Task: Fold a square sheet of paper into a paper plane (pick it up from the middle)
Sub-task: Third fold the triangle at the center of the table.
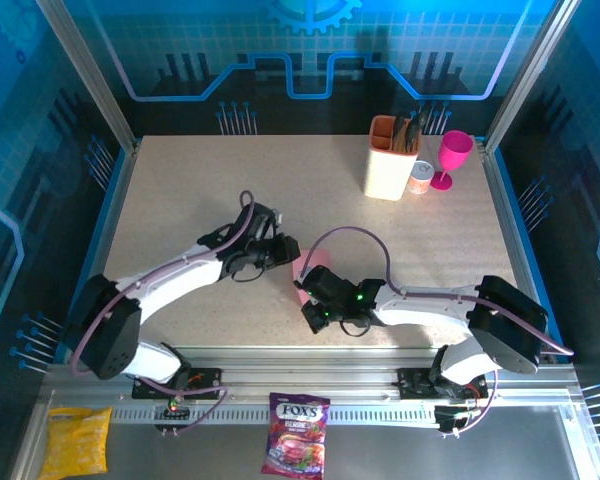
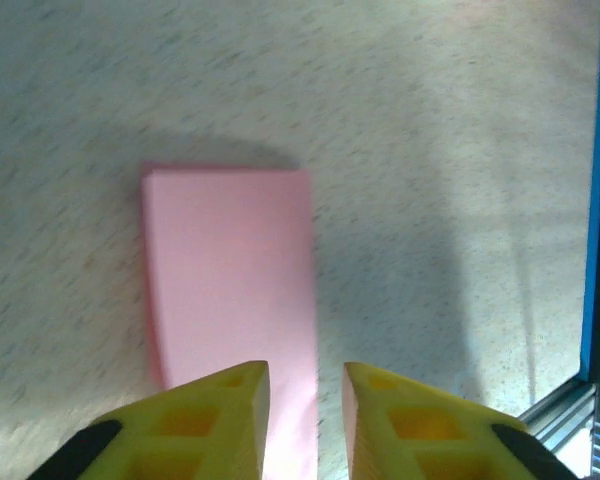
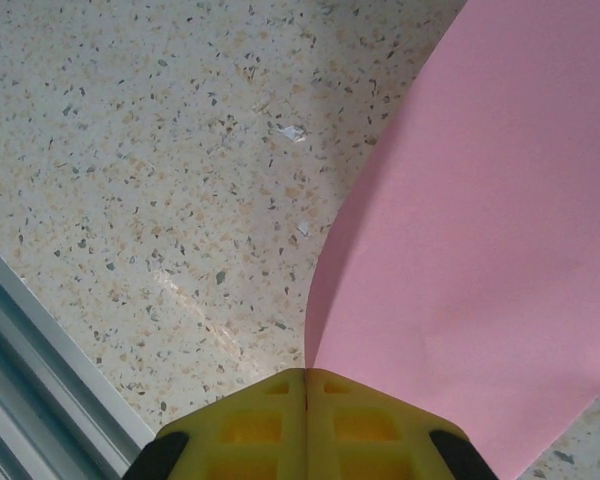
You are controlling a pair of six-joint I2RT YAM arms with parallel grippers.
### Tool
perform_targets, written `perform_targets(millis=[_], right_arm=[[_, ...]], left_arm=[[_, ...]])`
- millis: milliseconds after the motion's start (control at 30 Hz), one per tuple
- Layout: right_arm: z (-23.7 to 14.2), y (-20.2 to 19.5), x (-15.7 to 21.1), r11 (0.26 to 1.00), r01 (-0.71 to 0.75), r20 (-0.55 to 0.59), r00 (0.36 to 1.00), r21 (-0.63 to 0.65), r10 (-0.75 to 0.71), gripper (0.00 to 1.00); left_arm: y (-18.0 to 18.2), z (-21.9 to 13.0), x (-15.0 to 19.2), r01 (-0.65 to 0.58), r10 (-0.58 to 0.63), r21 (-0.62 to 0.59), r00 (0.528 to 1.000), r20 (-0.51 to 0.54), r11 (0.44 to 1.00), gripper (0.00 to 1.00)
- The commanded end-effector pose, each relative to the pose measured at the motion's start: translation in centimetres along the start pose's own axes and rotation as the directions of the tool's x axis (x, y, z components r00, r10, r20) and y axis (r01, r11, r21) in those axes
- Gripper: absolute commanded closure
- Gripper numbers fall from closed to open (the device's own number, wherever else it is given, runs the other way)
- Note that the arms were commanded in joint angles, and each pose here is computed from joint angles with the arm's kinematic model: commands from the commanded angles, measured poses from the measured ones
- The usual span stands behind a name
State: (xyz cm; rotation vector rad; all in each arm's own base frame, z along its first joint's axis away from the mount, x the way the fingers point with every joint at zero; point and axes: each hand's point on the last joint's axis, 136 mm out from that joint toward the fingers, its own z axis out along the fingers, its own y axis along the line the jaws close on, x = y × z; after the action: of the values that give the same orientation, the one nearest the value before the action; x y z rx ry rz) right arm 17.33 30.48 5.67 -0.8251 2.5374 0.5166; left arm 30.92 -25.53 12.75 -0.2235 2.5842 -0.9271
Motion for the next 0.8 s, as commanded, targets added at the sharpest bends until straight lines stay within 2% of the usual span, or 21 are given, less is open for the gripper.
perform_targets(millis=[0,100,367,500,600,767], right_arm=[[0.4,0.3,0.2,0.999,-0.003,-0.012,1.000,-0.042,0.003,1.00],[0.5,0.4,0.2,0.999,-0.009,-0.015,1.000,-0.046,0.008,1.00],[0.6,0.2,0.1,0.997,-0.032,-0.021,0.999,-0.067,0.031,1.00],[0.7,0.2,0.0,0.996,-0.032,-0.028,0.999,-0.085,0.030,1.00],[0.6,-0.3,-0.3,0.995,-0.038,-0.033,0.999,-0.090,0.035,1.00],[0.2,-1.5,-1.0,0.994,-0.055,-0.031,0.998,-0.093,0.052,1.00]], left_arm=[[-0.5,2.1,0.6,-0.054,0.056,0.021,0.993,-0.104,0.998,0.82],[-0.6,4.2,0.8,-0.060,0.065,0.036,0.986,-0.157,0.998,0.89],[1.4,8.1,1.0,-0.113,0.107,-0.018,0.971,-0.216,0.993,0.94],[2.7,9.4,1.0,-0.130,0.114,-0.055,0.966,-0.230,0.990,0.95],[3.8,10.2,1.3,-0.137,0.113,-0.081,0.962,-0.247,0.987,1.00],[5.2,10.7,2.2,-0.142,0.108,-0.109,0.957,-0.269,0.984,1.00]])
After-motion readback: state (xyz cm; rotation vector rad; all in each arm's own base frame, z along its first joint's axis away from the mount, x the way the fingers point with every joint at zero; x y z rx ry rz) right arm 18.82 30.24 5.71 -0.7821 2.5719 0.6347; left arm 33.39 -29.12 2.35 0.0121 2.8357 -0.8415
